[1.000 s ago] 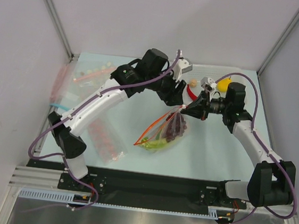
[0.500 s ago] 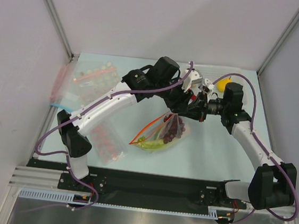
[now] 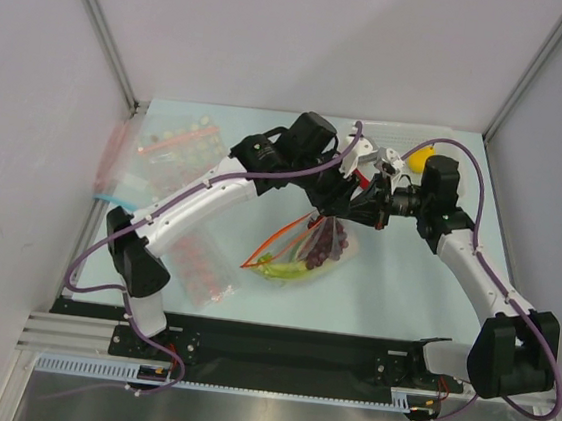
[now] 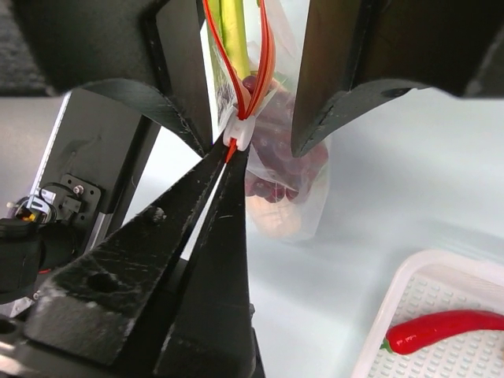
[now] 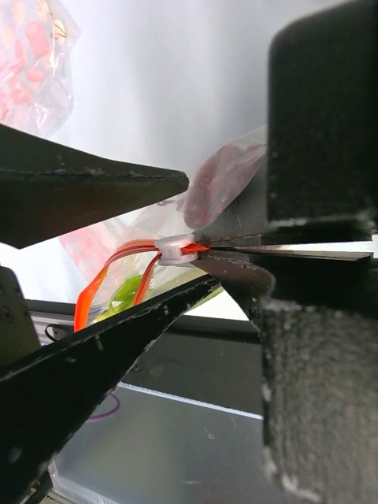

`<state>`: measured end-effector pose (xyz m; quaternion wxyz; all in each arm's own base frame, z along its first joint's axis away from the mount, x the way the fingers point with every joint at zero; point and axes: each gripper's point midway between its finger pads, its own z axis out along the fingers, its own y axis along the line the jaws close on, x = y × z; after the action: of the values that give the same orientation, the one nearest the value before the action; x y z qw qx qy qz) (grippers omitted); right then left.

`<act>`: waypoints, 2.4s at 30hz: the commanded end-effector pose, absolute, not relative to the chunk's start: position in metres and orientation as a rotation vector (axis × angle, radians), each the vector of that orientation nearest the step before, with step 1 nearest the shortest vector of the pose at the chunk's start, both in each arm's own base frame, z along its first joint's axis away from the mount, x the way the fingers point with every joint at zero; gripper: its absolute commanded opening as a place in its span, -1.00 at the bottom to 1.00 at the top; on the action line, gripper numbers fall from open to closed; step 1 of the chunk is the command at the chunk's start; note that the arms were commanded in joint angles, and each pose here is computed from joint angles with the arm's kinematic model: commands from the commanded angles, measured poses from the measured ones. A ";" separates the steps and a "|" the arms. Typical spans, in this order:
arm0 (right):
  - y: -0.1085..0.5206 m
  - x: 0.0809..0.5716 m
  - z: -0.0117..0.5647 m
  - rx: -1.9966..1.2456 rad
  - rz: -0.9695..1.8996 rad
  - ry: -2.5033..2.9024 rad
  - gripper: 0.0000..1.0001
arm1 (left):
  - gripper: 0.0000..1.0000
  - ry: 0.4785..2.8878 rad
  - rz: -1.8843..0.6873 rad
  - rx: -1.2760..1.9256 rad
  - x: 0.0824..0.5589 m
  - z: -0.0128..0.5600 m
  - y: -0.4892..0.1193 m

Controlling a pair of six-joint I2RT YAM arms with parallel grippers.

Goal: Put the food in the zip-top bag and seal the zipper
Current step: Zip the zipper food storage bag at the center of the board.

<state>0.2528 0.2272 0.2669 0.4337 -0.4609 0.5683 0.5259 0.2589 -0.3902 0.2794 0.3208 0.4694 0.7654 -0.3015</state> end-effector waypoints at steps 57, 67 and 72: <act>0.229 0.238 0.299 -1.231 1.266 1.280 -0.80 | -0.99 1.868 -0.878 1.267 0.242 0.310 -0.382; 0.229 0.239 0.284 -1.216 1.277 1.312 -0.28 | -0.99 1.829 -0.877 1.256 0.242 0.320 -0.382; 0.229 0.240 0.278 -1.213 1.277 1.323 -0.28 | -0.99 1.817 -0.879 1.255 0.243 0.325 -0.383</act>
<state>0.2404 0.2270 0.2770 0.4449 -0.4790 0.5507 0.5191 0.2376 -0.3796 0.2960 0.3293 0.4829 0.7394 -0.3343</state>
